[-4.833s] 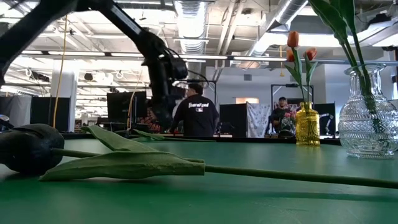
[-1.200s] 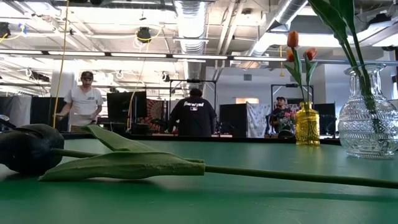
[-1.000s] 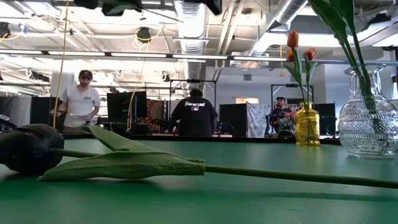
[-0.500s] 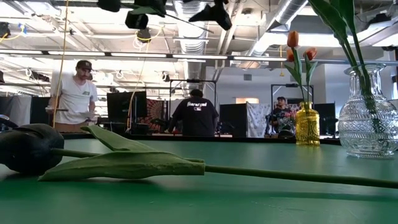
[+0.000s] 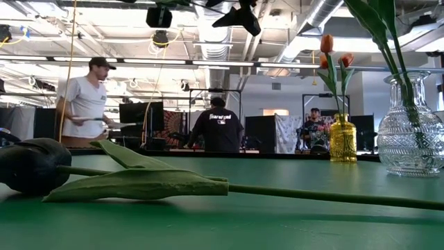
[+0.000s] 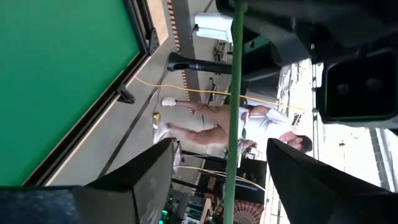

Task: Sort flowers into vase by color
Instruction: Put the top black tulip into the bottom transparent flower vase

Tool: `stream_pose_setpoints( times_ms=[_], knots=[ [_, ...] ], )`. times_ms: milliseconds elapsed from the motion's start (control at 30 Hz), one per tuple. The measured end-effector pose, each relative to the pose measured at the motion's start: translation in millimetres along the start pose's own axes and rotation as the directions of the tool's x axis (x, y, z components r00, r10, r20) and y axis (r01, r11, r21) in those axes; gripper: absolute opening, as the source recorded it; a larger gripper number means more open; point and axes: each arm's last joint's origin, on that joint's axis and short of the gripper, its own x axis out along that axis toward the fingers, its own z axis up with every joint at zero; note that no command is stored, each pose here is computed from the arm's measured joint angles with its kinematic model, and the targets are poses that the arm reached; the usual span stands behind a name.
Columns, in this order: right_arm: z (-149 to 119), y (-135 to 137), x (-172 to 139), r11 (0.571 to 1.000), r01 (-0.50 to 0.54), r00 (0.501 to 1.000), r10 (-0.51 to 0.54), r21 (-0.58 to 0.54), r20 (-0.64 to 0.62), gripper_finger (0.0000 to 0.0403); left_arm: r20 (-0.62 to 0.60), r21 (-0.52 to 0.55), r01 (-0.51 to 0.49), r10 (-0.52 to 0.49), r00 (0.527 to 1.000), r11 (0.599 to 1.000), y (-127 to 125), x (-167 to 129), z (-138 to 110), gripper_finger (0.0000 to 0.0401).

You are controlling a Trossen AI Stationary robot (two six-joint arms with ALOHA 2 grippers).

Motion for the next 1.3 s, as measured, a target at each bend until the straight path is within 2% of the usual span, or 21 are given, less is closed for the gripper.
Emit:
stream_pose_setpoints(
  times_ms=[233, 533, 667, 800, 1067, 1167, 1300],
  knots=[
    [0, 0, 0, 1.0, 0.002, 1.0, -0.002, 0.001, 0.0, 0.0222, -0.008, 0.015, -0.003, 0.003, 1.0, 1.0, -4, 3, -2, 0.0016],
    [3, 0, -1, 1.0, 0.002, 1.0, -0.002, -0.001, 0.008, 0.0083, 0.007, 0.017, -0.043, 0.043, 0.999, 0.999, -2, 3, -1, 0.0016],
    [5, 0, -2, 1.0, 0.002, 1.0, -0.002, -0.002, 0.014, 0.0026, 0.02, 0.067, -0.082, 0.081, 0.997, 0.994, -1, 3, -1, 0.0022],
    [6, 1, -2, 1.0, -0.006, 1.0, 0.006, 0.019, 0.023, 0.0021, 0.019, 0.134, -0.076, 0.074, 0.997, 0.988, -3, 4, -1, 0.005],
    [3, 3, -1, 0.998, -0.03, 0.999, 0.029, 0.051, 0.016, 0.0022, 0.051, 0.272, -0.047, 0.035, 0.998, 0.961, -5, 3, 3, 0.0143],
    [2, 3, -1, 0.998, -0.033, 0.999, 0.032, 0.05, 0.015, 0.0023, 0.086, 0.308, -0.06, 0.035, 0.996, 0.949, -6, -6, 5, 0.0172],
    [2, 4, -1, 0.998, -0.04, 0.999, 0.039, 0.051, 0.024, 0.0023, 0.191, 0.38, -0.119, 0.048, 0.98, 0.918, -15, -32, 11, 0.0196]
  ],
)
